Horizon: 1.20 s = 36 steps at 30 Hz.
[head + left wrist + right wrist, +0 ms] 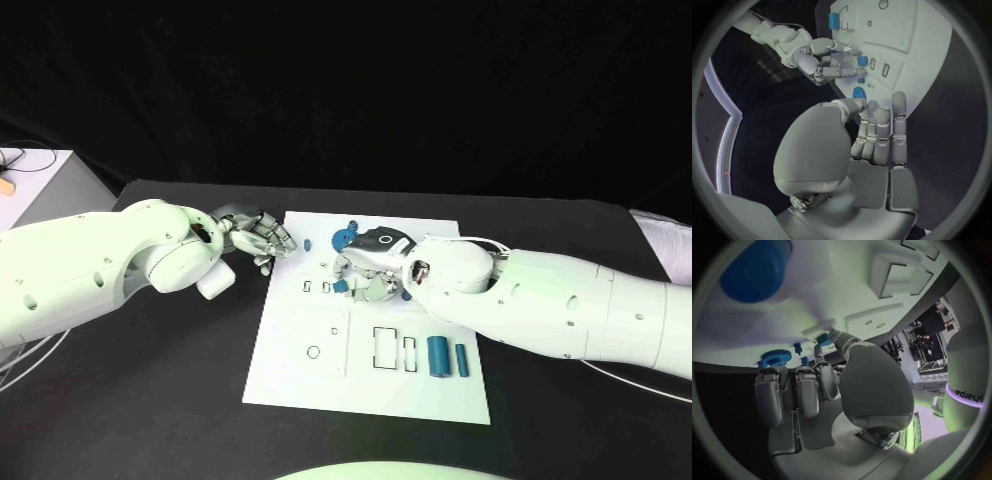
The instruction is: Assemble the parts on the task board
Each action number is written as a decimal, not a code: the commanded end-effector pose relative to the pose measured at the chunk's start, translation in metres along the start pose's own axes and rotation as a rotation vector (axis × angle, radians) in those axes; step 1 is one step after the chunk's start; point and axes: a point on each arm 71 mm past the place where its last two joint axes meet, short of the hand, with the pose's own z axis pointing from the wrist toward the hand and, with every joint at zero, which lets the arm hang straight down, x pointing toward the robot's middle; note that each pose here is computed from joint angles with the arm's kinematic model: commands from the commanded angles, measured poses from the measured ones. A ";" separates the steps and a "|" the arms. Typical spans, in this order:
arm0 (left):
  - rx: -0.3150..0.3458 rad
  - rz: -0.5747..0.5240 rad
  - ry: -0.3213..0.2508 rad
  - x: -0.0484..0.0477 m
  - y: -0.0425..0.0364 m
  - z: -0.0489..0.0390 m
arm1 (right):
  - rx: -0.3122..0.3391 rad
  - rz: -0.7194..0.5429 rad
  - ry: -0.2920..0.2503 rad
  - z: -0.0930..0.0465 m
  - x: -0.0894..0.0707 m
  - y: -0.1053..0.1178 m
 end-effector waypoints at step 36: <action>0.033 0.001 0.030 0.0065 -0.0051 -0.0016 | 0.044 0.022 -0.103 -0.004 0.005 0.000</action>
